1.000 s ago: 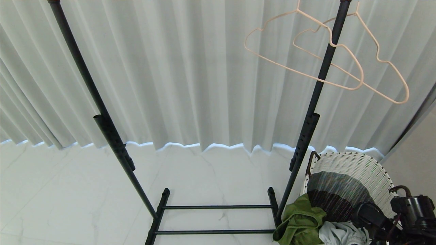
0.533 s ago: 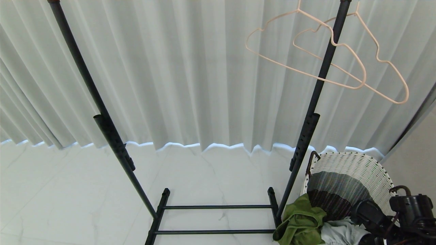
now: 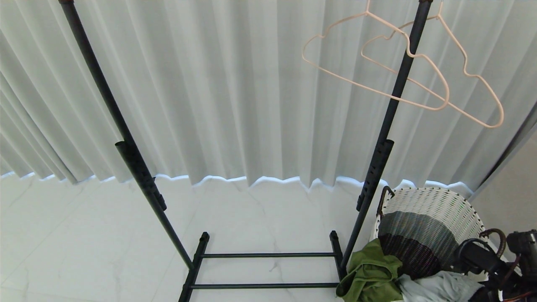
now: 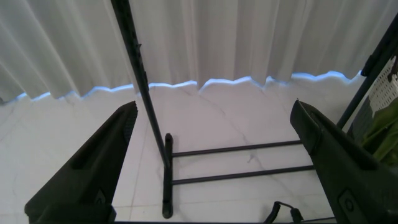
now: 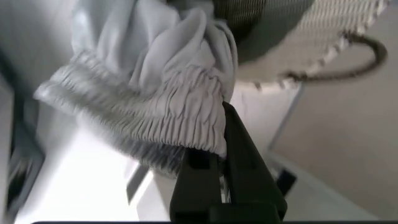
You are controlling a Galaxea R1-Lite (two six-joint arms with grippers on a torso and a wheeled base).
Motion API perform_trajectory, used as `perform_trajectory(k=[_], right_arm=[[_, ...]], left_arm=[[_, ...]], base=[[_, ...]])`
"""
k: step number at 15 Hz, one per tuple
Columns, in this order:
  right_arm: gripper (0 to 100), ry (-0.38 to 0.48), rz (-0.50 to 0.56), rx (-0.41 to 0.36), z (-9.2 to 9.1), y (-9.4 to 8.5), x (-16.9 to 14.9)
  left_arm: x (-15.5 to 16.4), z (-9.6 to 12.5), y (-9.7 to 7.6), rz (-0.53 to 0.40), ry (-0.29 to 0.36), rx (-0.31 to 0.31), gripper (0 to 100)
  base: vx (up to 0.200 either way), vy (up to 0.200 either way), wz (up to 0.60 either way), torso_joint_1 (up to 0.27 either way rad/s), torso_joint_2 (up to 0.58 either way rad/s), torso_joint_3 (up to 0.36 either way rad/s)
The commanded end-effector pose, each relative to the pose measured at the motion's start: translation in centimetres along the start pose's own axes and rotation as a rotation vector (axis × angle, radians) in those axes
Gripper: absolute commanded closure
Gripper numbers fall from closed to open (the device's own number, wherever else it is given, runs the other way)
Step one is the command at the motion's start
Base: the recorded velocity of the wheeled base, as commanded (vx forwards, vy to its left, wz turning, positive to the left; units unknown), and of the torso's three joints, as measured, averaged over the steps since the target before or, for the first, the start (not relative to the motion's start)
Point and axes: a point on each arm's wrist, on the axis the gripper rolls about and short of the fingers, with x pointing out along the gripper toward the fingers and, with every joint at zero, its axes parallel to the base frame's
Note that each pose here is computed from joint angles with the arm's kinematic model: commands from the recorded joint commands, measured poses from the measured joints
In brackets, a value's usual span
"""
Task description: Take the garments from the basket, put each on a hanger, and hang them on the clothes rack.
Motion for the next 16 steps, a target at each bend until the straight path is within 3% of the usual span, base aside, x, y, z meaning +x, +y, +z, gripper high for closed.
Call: perform_trajectory(k=[1,3,6,11,16], right_arm=[[100,-0.125,-0.125,0.034,2.6,-3.1,-6.5],[100,-0.141,-0.139,0.037,3.2,-4.6,-13.3],[100,-0.200,-0.184,0.049,2.9,-5.3,-18.8],[100,-0.241,-0.236,0.059,2.4,-5.3,-20.2],[100,-0.272,-0.257,0.063,2.0,-5.1,-21.1]], left_arm=[[0.0,0.0,0.0,0.000,0.000,0.000,0],[0.0,0.0,0.0,0.000,0.000,0.000,0],[0.0,0.0,0.0,0.000,0.000,0.002,0],[0.0,0.0,0.0,0.000,0.002,-0.009,0],[0.0,0.0,0.0,0.000,0.002,0.002,0]], base=[[0.000,0.000,0.00,0.000,0.00,0.000],[0.000,0.000,0.00,0.000,0.00,0.000],[0.000,0.000,0.00,0.000,0.00,0.000],[0.000,0.000,0.00,0.000,0.00,0.000],[-0.200,0.000,0.00,-0.002,0.00,0.000]])
